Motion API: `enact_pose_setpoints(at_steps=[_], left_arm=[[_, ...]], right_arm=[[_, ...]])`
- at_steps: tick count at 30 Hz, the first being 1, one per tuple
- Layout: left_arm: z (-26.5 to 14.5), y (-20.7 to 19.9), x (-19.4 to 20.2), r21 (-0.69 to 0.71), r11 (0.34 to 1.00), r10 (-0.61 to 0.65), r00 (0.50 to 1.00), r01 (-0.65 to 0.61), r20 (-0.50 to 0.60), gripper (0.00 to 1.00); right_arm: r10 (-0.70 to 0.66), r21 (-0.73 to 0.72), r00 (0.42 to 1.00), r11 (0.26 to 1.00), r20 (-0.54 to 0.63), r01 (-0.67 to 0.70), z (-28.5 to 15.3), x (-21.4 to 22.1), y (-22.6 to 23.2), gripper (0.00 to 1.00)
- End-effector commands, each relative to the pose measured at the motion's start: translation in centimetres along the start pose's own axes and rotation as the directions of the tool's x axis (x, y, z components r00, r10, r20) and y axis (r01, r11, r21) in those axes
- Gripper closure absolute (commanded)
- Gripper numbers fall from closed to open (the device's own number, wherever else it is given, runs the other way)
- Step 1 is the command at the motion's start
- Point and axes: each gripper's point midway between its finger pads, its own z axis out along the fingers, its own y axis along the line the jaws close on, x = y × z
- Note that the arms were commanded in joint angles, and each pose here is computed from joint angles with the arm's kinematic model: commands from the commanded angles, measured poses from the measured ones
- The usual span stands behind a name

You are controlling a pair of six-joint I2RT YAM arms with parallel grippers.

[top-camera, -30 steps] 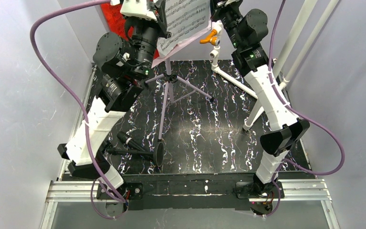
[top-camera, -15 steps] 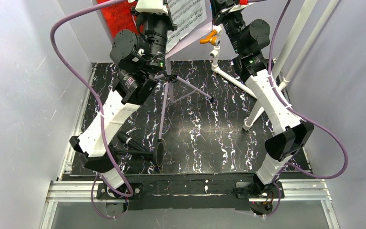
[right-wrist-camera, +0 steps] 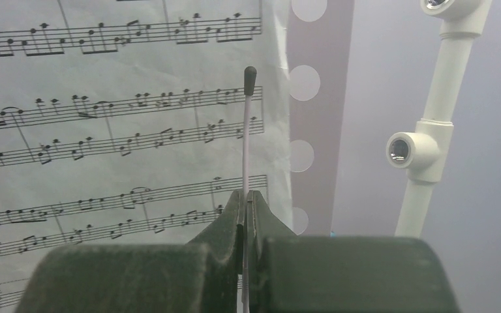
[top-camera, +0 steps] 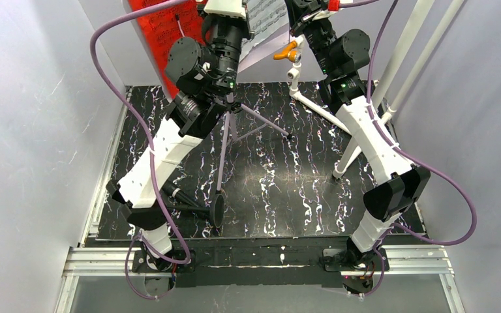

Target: Set up the instrument practice props

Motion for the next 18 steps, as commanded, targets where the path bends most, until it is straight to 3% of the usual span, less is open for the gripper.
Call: enact_pose_setpoints(at_steps=[1,18], left_arm=[[0.5,-0.4,-2.2,0.042,0.999,0.028,0.995,-0.032,0.092,1.00],[0.6,-2.0,-0.5,0.107,0.977,0.176,0.980,-0.186,0.095,1.00]], right_arm=[[0.007,-0.050,0.993,0.999,0.117,-0.001,-0.4,-5.3,1.1,0.99],[0.009,-0.082,0.995,0.997,0.100,-0.001,-0.4,-4.9,1.7,0.99]])
